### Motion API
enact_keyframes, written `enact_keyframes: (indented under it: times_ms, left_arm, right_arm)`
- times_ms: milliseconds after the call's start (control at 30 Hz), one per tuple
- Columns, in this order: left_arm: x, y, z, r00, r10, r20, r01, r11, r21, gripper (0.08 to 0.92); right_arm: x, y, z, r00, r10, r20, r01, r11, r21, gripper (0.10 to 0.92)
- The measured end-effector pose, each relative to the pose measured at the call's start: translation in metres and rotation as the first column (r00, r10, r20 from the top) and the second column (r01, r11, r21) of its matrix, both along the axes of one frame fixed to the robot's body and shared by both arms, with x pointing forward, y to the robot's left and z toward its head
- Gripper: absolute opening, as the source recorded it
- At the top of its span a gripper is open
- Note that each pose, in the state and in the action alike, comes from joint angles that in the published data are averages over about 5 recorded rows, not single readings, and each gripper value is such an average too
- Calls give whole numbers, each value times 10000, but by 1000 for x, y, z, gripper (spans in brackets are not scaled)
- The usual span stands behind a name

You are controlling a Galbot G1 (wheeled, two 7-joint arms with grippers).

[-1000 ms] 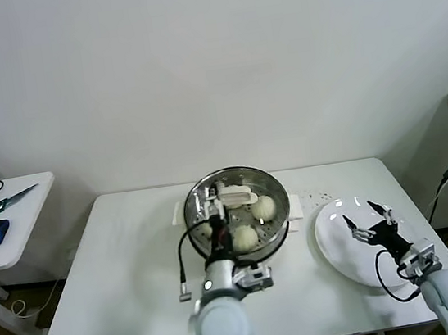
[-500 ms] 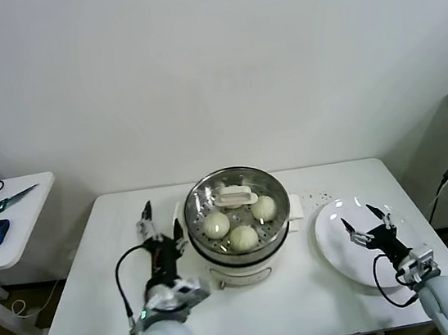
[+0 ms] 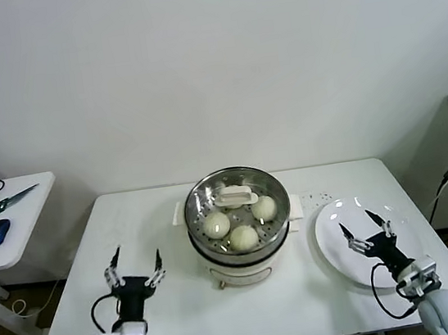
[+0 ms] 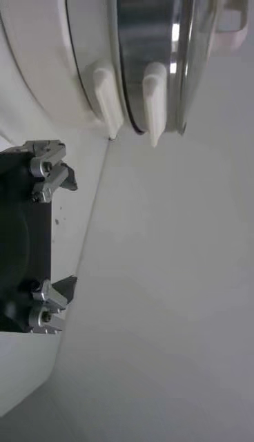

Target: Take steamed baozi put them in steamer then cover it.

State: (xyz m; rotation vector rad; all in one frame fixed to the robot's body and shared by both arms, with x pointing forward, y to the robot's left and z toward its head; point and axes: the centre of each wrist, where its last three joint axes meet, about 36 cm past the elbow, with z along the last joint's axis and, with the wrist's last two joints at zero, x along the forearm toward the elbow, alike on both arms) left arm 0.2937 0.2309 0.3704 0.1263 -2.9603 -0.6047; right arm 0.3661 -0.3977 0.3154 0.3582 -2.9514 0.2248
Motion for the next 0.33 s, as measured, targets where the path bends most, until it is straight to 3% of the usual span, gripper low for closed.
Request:
enact_keyframes:
  times_ms: [333]
  left_arm:
    - [-12,22,-17,9969,748,238,-710,9886,-1325,823]
  right_arm:
    - [-16,3,0,9998,-198,-2,198,9996,215,823]
